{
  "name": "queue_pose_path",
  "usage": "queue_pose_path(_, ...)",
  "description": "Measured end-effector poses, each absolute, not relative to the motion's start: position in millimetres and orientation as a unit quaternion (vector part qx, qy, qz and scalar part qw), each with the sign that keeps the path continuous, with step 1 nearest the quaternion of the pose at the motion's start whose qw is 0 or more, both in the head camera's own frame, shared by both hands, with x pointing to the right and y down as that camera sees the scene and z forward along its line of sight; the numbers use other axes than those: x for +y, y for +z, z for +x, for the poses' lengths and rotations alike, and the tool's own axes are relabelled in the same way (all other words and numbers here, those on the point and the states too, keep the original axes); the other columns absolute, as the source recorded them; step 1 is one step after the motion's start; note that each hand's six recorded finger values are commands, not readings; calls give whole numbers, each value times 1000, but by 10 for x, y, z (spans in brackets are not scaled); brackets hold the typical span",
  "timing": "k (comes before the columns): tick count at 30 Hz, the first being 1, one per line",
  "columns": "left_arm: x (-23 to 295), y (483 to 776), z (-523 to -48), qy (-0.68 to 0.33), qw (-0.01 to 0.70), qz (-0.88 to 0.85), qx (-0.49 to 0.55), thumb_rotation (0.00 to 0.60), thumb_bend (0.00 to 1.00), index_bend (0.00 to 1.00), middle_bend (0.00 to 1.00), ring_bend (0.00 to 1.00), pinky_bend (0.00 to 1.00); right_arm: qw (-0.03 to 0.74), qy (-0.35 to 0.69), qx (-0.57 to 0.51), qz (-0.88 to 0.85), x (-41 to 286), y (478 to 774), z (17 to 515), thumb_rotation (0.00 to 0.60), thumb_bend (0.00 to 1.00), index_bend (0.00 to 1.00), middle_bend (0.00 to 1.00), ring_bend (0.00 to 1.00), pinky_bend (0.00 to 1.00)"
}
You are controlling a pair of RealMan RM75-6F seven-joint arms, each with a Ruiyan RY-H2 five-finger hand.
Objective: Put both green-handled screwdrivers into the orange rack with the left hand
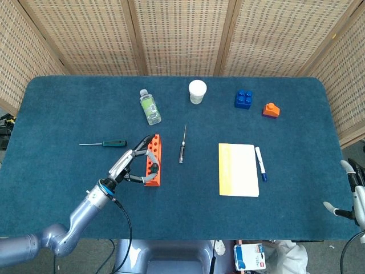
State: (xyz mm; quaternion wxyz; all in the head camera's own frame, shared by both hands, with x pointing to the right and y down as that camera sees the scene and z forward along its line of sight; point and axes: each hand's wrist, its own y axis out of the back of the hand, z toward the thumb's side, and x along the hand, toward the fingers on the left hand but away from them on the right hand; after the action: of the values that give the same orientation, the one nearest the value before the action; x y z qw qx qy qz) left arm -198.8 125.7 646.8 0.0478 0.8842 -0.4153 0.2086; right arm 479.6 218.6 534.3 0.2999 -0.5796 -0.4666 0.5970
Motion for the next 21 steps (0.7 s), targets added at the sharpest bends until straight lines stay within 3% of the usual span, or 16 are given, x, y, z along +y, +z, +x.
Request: queue_pose_path(21, 1392, 6708, -2025, 238, 19, 880, -410, 600, 369, 598, 0, 0, 0, 292, 597, -468, -583, 2177, 5343, 4823, 600, 0, 0, 0, 0, 0)
